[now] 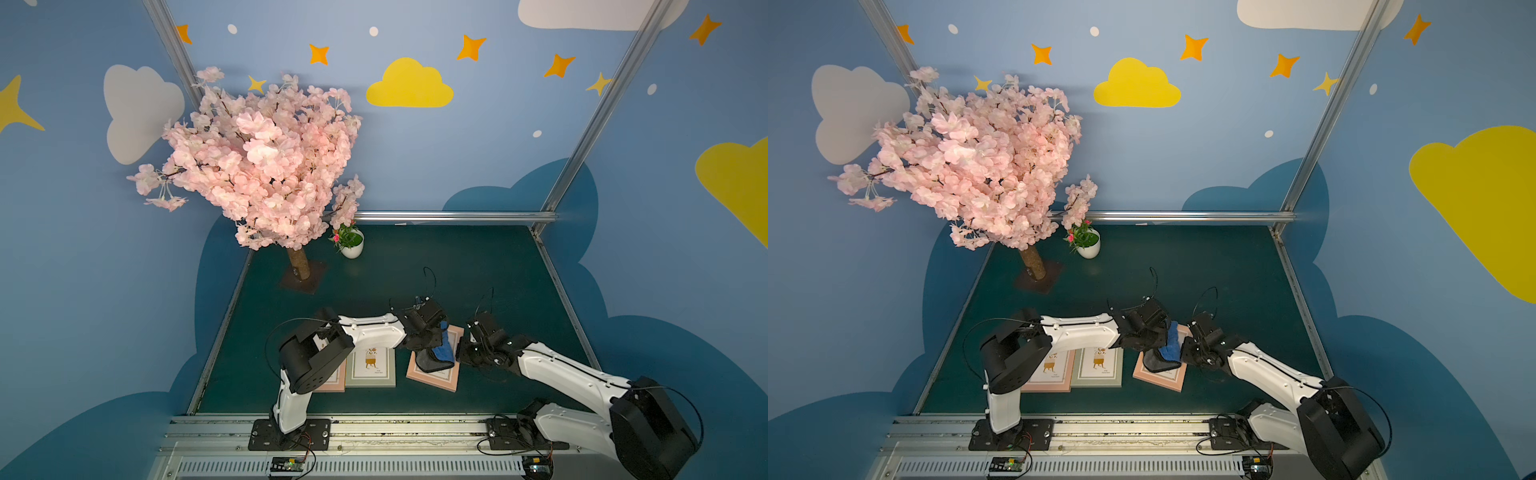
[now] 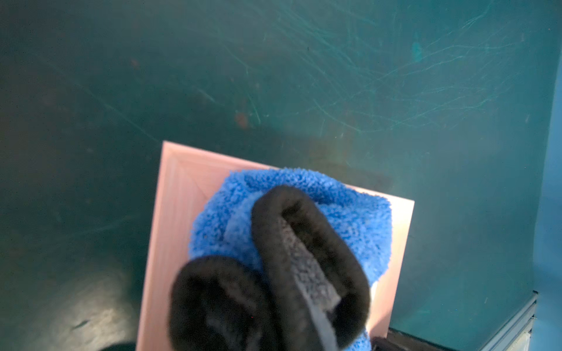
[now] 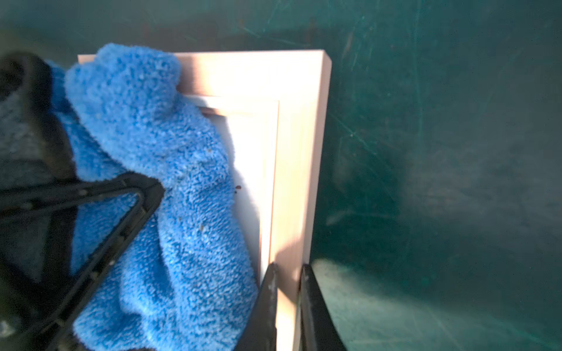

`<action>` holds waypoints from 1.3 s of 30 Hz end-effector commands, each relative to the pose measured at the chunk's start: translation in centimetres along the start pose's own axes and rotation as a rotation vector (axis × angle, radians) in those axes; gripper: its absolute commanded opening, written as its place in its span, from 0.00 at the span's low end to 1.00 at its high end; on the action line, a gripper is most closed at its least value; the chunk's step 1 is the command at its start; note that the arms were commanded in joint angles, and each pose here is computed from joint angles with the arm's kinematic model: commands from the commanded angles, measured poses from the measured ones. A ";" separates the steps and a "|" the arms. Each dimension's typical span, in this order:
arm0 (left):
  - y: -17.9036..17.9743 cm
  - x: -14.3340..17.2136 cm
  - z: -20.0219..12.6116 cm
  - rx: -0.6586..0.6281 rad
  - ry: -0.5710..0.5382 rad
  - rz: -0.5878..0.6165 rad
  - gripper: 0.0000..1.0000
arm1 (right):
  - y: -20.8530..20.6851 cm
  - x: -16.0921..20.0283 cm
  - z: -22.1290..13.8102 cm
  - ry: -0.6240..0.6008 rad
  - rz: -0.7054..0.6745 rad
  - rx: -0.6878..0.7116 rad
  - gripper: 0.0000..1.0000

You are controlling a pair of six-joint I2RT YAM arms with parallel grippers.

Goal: Wipe the picture frame with a cloth
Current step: Wipe the dirt from the picture frame.

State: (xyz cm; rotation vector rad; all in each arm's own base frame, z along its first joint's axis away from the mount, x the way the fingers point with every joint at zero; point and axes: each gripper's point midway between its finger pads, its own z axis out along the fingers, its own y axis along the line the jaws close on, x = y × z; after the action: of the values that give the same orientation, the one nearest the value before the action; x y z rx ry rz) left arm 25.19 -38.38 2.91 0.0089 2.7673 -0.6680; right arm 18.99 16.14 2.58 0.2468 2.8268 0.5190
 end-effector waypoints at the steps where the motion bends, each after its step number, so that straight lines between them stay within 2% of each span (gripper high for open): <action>1: 4.8 4.7 0.3 -0.148 0.121 0.010 0.03 | -4.1 4.1 1.7 0.137 0.045 0.109 0.13; 5: 6.0 7.5 -0.5 -0.201 0.179 0.023 0.03 | -3.8 4.0 1.6 0.137 0.047 0.093 0.13; 10: 6.9 9.7 -2.2 -0.205 0.208 -0.016 0.03 | -3.9 4.1 1.5 0.135 0.046 0.081 0.14; 15: 6.0 11.0 -3.5 -0.172 0.219 -0.019 0.03 | -3.7 3.9 1.4 0.119 0.048 0.065 0.16; 24: 3.7 10.1 -4.2 -0.094 0.197 -0.008 0.03 | -2.7 3.5 1.0 0.114 0.019 0.027 0.19; 30: 1.0 8.0 -8.0 -0.006 0.165 0.027 0.03 | -1.8 2.9 -0.4 0.082 0.020 -0.010 0.29; 35: -0.7 6.0 -11.0 0.079 0.113 0.046 0.03 | -1.5 1.8 -1.7 -0.004 0.064 -0.039 0.34; 39: -0.1 4.5 -12.6 0.092 0.046 0.034 0.03 | -1.0 0.5 -2.8 -0.100 0.049 -0.090 0.37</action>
State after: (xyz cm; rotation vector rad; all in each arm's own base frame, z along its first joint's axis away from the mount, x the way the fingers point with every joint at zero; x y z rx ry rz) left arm 17.02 -34.38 11.97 0.0821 2.7828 -0.8339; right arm 17.57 15.16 4.50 0.2957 2.7334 0.6531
